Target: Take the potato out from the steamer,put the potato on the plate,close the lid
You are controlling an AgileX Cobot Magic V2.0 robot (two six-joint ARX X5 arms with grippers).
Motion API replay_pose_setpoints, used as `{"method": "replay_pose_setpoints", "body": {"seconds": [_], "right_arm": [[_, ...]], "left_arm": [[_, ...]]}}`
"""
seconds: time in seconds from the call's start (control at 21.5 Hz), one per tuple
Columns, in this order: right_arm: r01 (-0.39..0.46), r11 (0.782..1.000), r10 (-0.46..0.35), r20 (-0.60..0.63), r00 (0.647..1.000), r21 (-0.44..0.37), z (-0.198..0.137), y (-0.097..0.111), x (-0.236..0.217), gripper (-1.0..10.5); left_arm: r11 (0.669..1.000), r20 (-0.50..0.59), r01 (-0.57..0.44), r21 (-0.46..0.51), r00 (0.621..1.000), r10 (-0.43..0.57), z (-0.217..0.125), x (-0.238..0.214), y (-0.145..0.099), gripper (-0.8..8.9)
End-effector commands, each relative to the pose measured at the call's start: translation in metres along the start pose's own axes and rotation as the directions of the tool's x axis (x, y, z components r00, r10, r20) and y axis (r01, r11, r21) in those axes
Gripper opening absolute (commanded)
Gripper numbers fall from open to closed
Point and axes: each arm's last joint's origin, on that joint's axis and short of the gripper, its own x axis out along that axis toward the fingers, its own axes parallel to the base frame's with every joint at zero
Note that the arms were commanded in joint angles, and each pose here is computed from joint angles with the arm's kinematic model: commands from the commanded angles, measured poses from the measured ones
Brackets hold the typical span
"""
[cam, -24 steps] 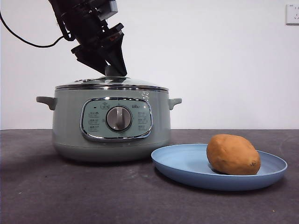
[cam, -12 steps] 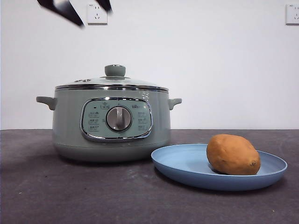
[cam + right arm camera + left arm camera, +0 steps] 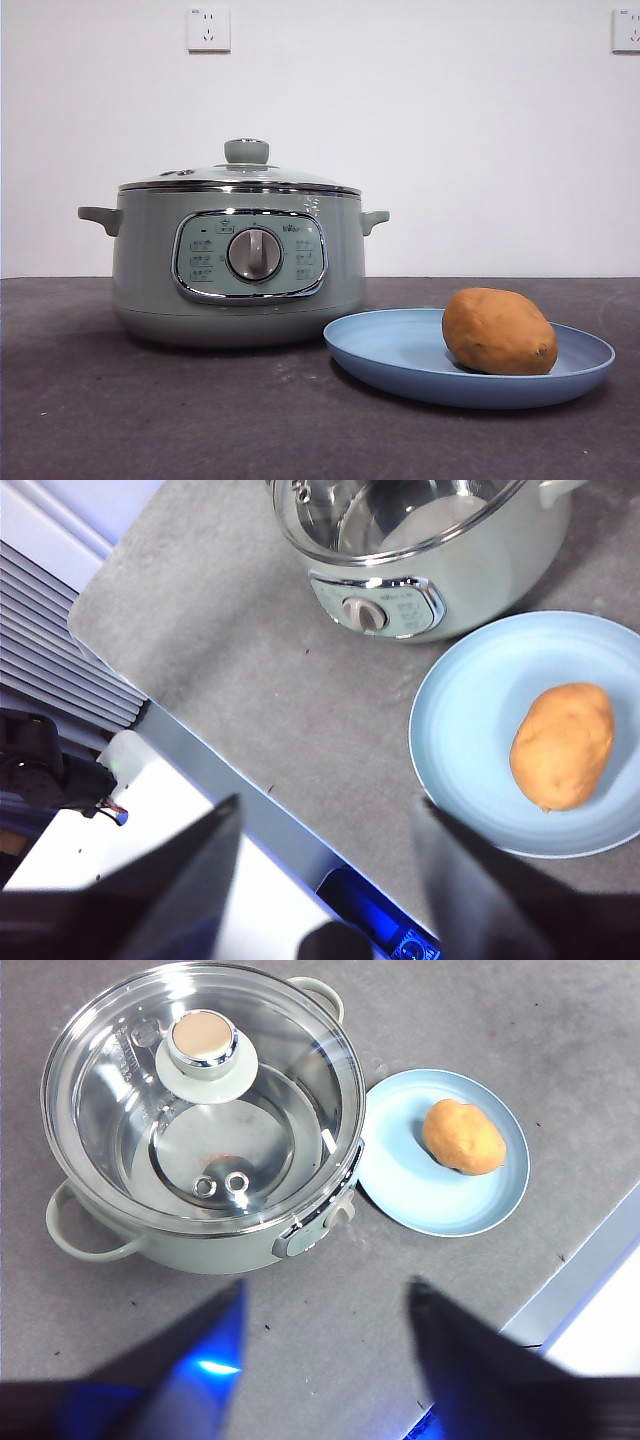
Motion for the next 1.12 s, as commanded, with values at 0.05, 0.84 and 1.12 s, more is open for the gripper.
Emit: {"method": "replay_pose_setpoints", "body": {"seconds": [0.05,0.84,1.12], "right_arm": [[-0.006,1.0,0.006,0.006,1.0,-0.006,0.0,0.001,-0.001,0.0],[-0.006,1.0,0.006,0.006,1.0,-0.006,0.0,0.001,-0.001,0.0],[-0.006,1.0,0.006,0.006,1.0,-0.006,0.0,0.001,-0.001,0.0]], "left_arm": [[1.0,-0.006,0.002,-0.009,1.0,-0.002,0.0,0.001,0.0,-0.04],[0.968,0.421,-0.235,0.083,0.889,0.18,0.004,-0.047,0.014,-0.04],[0.852,0.682,-0.513,-0.107,0.586,0.439,-0.078,-0.046,0.024,-0.04]]}}
